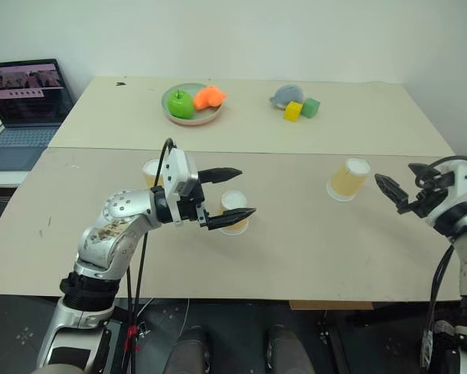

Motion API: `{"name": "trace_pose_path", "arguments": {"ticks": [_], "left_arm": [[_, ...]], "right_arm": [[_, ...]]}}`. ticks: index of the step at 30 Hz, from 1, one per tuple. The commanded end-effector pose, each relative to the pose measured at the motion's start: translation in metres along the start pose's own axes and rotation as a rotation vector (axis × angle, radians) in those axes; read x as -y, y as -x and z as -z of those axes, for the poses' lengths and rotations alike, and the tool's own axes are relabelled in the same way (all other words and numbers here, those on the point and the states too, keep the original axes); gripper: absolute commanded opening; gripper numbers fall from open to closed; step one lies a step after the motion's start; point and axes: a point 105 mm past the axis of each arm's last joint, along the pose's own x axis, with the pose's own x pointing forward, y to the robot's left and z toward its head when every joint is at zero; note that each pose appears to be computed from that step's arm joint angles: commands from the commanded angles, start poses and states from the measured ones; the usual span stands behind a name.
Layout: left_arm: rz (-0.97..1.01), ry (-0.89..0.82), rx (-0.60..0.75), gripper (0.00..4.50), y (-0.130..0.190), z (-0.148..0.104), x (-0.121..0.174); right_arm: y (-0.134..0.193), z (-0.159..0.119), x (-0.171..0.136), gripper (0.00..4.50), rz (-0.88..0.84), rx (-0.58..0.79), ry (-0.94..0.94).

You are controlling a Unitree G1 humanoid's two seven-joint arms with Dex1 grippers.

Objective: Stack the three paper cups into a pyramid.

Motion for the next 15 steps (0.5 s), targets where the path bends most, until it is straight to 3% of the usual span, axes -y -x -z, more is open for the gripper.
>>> {"name": "trace_pose_path", "arguments": {"ticks": [1,15], "left_arm": [[-0.006,-0.042,0.022,4.50,-0.001,-0.008,0.000],[-0.080,-0.047,0.029,4.50,0.009,-0.011,-0.002]], "right_arm": [[-0.012,-0.009,-0.006,4.47,-0.052,0.047,-0.013],[-0.034,-0.003,-0.003,4.47,-0.096,0.043,-0.057]]}}
